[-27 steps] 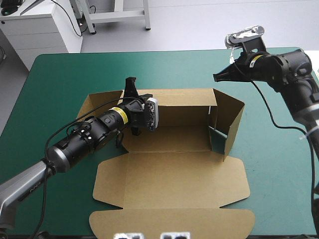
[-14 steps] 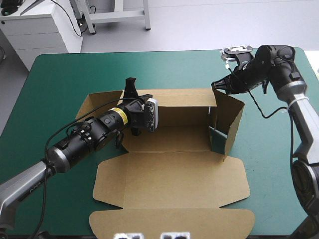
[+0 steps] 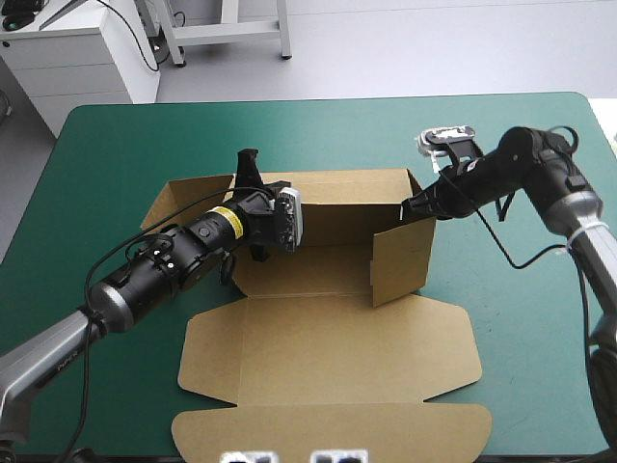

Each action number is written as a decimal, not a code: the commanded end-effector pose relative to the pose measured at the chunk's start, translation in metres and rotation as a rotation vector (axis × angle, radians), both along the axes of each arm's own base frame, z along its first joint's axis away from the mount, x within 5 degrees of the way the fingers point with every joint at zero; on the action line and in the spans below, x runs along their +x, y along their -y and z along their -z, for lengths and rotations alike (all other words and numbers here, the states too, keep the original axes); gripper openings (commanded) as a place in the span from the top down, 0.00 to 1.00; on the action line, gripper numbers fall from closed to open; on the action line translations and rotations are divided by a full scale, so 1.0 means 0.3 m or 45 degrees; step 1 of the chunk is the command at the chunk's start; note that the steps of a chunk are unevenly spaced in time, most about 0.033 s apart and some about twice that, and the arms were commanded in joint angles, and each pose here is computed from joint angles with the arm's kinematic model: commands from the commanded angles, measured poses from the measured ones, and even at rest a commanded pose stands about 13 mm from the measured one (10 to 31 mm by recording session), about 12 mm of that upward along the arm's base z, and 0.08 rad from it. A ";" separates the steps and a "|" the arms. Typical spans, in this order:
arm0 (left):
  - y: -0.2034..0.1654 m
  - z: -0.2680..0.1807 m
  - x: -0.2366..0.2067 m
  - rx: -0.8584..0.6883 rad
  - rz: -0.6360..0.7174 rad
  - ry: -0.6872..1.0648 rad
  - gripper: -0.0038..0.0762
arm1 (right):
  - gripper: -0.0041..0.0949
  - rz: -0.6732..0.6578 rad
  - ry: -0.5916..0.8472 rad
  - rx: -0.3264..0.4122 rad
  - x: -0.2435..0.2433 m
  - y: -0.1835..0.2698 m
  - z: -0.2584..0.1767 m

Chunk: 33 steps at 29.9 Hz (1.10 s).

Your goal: Fold the box

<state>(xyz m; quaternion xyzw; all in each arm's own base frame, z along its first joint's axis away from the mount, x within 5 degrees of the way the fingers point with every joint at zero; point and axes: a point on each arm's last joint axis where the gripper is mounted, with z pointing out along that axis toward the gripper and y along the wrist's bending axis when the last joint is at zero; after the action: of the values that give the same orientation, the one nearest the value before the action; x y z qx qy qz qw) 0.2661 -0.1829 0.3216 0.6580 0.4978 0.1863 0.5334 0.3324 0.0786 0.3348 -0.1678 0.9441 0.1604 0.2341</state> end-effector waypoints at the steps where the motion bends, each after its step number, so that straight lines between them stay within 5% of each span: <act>1: -0.012 -0.057 -0.010 -0.075 -0.018 0.036 0.96 | 0.98 -0.030 0.282 0.081 -0.078 0.006 -0.068; 10: -0.013 -0.056 -0.010 -0.067 -0.018 0.034 0.96 | 0.98 -0.063 0.676 0.123 -0.258 0.029 0.074; 17: -0.013 -0.055 -0.010 -0.065 -0.018 0.032 0.96 | 0.95 -0.120 0.745 0.165 -0.296 0.020 0.142; 26: -0.013 -0.055 -0.010 -0.063 -0.018 0.033 0.96 | 0.41 -0.243 0.735 0.185 -0.312 0.002 0.145; 33: -0.013 -0.055 -0.010 -0.060 -0.018 0.033 0.96 | 0.37 -0.360 0.698 0.188 -0.331 -0.012 0.153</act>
<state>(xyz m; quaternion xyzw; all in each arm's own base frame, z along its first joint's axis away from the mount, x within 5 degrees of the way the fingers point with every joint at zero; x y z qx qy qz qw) 0.2671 -0.1802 0.3198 0.6618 0.5023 0.1899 0.5231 0.2378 0.0794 0.2743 -0.3074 0.8159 0.1878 0.4523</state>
